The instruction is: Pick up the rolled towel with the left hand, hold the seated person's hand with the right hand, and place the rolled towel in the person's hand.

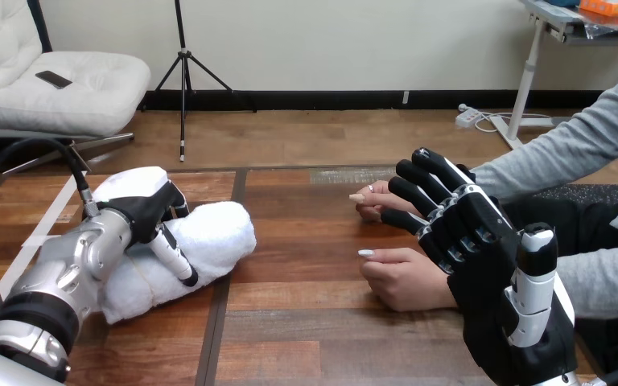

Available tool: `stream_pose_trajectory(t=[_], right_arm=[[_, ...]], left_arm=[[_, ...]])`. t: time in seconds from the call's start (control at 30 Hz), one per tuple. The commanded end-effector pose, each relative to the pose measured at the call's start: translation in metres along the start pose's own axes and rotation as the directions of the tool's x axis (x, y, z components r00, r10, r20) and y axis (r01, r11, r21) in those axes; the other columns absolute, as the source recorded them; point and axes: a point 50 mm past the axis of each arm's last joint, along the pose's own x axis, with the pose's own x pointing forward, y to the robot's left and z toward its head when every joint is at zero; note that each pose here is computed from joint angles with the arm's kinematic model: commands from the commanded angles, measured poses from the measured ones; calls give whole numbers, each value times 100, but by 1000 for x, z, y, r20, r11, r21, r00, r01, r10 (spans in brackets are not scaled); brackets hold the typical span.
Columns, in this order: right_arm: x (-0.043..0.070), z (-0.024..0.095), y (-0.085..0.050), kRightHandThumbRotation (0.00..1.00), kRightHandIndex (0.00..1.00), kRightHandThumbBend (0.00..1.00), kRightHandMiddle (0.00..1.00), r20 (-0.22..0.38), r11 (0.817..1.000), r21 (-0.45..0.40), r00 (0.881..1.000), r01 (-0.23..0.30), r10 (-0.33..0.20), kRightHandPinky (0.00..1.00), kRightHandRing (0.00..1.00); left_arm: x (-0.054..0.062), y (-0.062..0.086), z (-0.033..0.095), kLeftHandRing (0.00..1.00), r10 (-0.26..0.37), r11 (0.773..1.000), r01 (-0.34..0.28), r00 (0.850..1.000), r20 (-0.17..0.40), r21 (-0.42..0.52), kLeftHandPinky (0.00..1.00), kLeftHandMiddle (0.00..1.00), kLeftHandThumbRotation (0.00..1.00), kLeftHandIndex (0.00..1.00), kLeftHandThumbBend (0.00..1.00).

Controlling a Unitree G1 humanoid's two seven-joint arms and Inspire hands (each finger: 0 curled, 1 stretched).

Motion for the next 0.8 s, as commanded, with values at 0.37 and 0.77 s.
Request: stream_pose_trajectory(t=[0.37, 0.77], right_arm=[[12, 14, -2, 100, 88, 77, 89, 93, 999, -40, 995, -23, 26, 82, 90], [12, 14, -4, 100, 88, 76, 90, 85, 998, -59, 996, -28, 33, 82, 90]], left_arm=[[-3, 24, 9, 41, 186, 981, -180, 979, 87, -67, 35, 47, 0, 46, 66], [-8, 27, 8, 40, 270, 953, -250, 957, 104, -171, 33, 46, 0, 46, 61]])
